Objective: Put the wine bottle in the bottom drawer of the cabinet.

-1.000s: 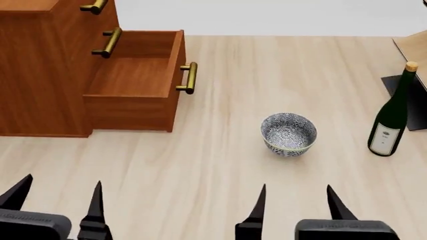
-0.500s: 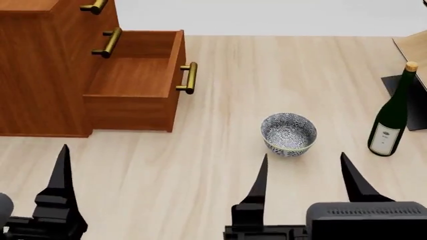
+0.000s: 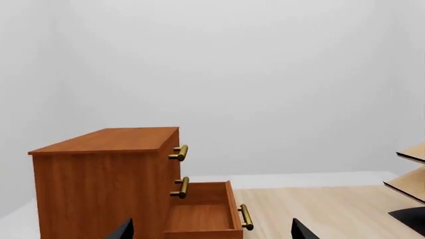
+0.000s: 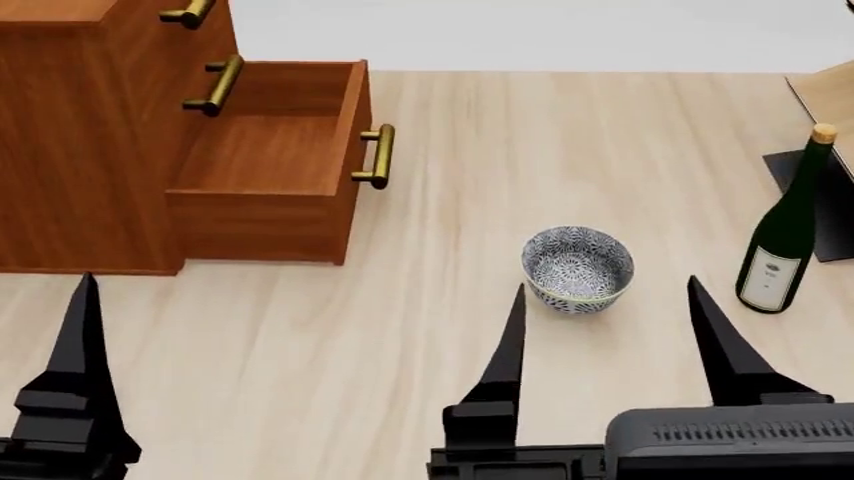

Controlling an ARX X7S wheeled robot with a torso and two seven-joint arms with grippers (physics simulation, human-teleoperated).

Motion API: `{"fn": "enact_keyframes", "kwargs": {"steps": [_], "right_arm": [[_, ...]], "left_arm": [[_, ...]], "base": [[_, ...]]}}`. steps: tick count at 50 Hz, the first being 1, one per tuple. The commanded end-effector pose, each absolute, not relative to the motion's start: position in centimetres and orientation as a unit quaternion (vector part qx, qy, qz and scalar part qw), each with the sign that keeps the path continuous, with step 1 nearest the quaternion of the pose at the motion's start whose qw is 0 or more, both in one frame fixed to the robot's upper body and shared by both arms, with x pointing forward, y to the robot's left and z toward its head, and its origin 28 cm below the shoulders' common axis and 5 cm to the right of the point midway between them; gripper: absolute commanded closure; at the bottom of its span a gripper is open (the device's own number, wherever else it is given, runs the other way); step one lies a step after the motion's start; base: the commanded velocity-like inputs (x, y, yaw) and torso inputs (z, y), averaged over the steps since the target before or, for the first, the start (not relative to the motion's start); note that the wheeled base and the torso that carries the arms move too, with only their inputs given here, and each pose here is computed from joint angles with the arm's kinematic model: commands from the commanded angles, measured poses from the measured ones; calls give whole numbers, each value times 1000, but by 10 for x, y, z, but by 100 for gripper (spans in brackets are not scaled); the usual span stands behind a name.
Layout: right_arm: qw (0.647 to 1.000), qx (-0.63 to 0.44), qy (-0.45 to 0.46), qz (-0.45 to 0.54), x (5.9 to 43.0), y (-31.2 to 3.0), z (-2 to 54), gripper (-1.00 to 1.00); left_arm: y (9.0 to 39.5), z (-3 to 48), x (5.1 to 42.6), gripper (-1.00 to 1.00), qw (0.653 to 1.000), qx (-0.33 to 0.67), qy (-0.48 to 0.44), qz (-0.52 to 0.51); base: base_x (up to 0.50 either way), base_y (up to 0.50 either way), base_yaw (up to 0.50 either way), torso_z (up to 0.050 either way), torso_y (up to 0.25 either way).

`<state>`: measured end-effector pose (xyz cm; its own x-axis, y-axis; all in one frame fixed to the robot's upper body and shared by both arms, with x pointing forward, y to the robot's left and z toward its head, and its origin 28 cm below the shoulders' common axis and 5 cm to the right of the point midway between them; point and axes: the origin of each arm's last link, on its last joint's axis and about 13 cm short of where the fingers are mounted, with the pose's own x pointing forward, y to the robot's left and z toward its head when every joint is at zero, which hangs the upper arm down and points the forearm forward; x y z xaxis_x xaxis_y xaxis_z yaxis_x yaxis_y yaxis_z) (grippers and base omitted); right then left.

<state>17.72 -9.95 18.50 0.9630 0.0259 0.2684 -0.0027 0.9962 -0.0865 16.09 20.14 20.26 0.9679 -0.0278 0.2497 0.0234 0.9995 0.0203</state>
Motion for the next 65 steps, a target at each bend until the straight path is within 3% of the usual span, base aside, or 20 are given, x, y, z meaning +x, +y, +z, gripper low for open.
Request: {"fn": "enact_keyframes", "kwargs": {"steps": [1, 65], "right_arm": [[988, -50, -145, 8, 175, -99, 187, -100], [990, -31, -137, 19, 182, -97, 174, -100]], "left_arm": [[202, 202, 160, -100, 992, 4, -123, -14], [206, 195, 161, -100, 992, -13, -125, -17]], "base": [[230, 0, 0, 0, 0], [356, 18, 0, 0, 0]]}}
